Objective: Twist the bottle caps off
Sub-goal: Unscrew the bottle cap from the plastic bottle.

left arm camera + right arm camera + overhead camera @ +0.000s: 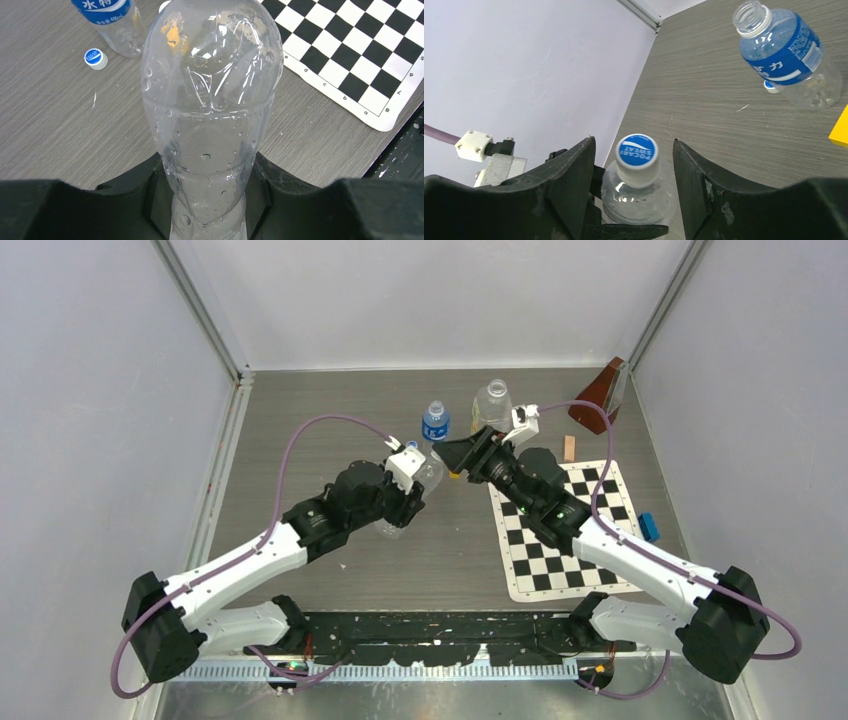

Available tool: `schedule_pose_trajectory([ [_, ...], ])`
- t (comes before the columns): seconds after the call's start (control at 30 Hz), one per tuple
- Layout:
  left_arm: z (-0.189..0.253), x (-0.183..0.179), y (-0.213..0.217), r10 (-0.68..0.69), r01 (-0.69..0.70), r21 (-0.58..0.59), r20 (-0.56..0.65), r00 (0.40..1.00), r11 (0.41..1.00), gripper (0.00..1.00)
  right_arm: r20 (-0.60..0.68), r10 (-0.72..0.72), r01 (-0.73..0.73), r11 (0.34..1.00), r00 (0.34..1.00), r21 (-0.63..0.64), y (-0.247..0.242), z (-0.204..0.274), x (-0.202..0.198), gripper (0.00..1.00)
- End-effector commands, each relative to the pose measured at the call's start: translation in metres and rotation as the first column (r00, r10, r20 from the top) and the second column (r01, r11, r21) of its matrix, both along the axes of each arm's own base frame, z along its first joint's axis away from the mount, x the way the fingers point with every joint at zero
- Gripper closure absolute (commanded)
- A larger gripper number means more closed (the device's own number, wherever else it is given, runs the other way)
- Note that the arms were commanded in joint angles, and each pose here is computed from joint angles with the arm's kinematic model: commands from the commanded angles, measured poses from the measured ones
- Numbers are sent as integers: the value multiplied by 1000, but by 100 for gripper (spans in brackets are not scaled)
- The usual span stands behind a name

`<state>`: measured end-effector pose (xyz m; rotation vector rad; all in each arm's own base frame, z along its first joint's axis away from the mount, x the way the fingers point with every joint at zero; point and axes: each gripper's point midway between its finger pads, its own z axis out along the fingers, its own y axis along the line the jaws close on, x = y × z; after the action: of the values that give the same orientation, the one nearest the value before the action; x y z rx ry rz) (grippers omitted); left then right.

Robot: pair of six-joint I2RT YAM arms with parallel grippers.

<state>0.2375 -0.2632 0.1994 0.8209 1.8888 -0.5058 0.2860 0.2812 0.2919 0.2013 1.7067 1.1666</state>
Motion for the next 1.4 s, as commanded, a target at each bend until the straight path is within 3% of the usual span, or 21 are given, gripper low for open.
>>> schedule_pose_trajectory([
  [0.0, 29, 9, -15, 17, -13, -103, 35, 999, 995, 100, 81, 26, -29, 999, 996, 31, 11, 31, 1, 37],
  [0.4, 31, 7, -21, 5, -1, -134, 32, 999, 991, 100, 65, 12, -14, 999, 998, 30, 14, 21, 7, 61],
  [0.5, 33, 6, -23, -9, 14, -149, 38, 999, 989, 100, 67, 12, -14, 1000, 998, 25, 15, 19, 8, 76],
  [0.53, 34, 6, -23, -11, 17, -152, 43, 999, 988, 100, 73, 5, -7, 1000, 997, 22, 13, 19, 8, 86],
  [0.6, 36, -2, -29, -66, 72, -173, 42, 997, 982, 100, 85, -7, 5, 1000, 996, 19, 10, 20, 8, 98],
  [0.73, 38, -21, -39, -178, 184, -218, 48, 983, 958, 100, 136, 13, -16, 1000, 991, 20, 8, 30, 3, 100],
  [0.9, 48, -48, -54, -339, 342, -308, 65, 939, 888, 100, 201, 121, -137, 988, 972, 68, 8, 54, -8, 100],
  [1.1, 65, -76, -60, -511, 504, -420, 106, 853, 755, 100, 274, 271, -325, 930, 923, 171, 2, 84, -26, 100],
  [1.37, 95, -78, -47, -602, 563, -585, 153, 783, 584, 100, 407, 435, -530, 834, 803, 154, 8, 108, -65, 100],
])
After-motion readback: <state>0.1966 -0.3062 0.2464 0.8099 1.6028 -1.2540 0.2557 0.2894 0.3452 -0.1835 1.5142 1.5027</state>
